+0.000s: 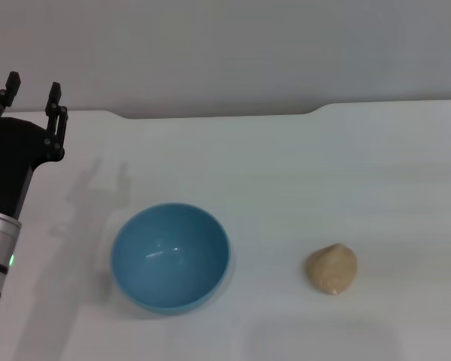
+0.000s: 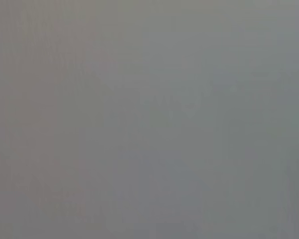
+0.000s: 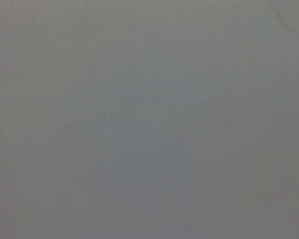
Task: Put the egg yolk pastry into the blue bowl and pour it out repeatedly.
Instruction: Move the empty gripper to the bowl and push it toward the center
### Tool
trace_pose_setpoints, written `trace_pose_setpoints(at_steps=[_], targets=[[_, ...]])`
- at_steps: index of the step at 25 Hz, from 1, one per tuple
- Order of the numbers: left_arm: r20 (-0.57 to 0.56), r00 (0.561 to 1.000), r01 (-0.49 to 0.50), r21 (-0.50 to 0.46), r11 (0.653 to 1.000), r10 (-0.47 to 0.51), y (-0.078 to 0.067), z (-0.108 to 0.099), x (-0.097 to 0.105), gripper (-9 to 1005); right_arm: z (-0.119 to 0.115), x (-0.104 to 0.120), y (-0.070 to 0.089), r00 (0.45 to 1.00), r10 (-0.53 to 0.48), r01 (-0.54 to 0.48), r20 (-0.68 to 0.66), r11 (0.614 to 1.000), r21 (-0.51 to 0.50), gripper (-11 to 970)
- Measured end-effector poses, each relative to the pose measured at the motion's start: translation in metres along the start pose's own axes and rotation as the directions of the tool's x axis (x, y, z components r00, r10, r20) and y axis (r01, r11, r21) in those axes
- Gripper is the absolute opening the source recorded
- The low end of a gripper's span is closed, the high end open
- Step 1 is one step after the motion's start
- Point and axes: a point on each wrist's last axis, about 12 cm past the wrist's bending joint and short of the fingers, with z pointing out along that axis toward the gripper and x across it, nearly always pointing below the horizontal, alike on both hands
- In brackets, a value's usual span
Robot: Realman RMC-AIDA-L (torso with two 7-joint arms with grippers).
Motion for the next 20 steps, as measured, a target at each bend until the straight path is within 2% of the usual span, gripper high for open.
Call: trace_pose_setpoints(at_steps=[7, 13, 18, 20], targets=[[-0.009, 0.999, 0.037, 0.010, 0.999, -0.037, -0.006, 0.007, -0.003, 456, 0.012, 0.019, 0.005, 0.984, -0.080, 0.082, -0.159, 0.997, 0.007, 496], [-0.033, 0.996, 0.087, 0.027, 0.996, -0.086, -0.016, 0.021, -0.010, 457, 0.014, 0.026, 0.008, 0.975, -0.093, 0.094, -0.201, 0.996, -0.006, 495], [-0.073, 0.991, 0.117, 0.037, 0.992, -0.114, -0.020, 0.038, -0.018, 457, 0.013, 0.033, 0.010, 0.961, -0.123, 0.119, -0.246, 0.992, -0.028, 495], [-0.138, 0.986, 0.106, 0.063, 0.992, -0.097, -0.021, 0.055, -0.028, 457, 0.013, 0.036, 0.011, 0.953, -0.151, 0.145, -0.263, 0.989, -0.040, 495]])
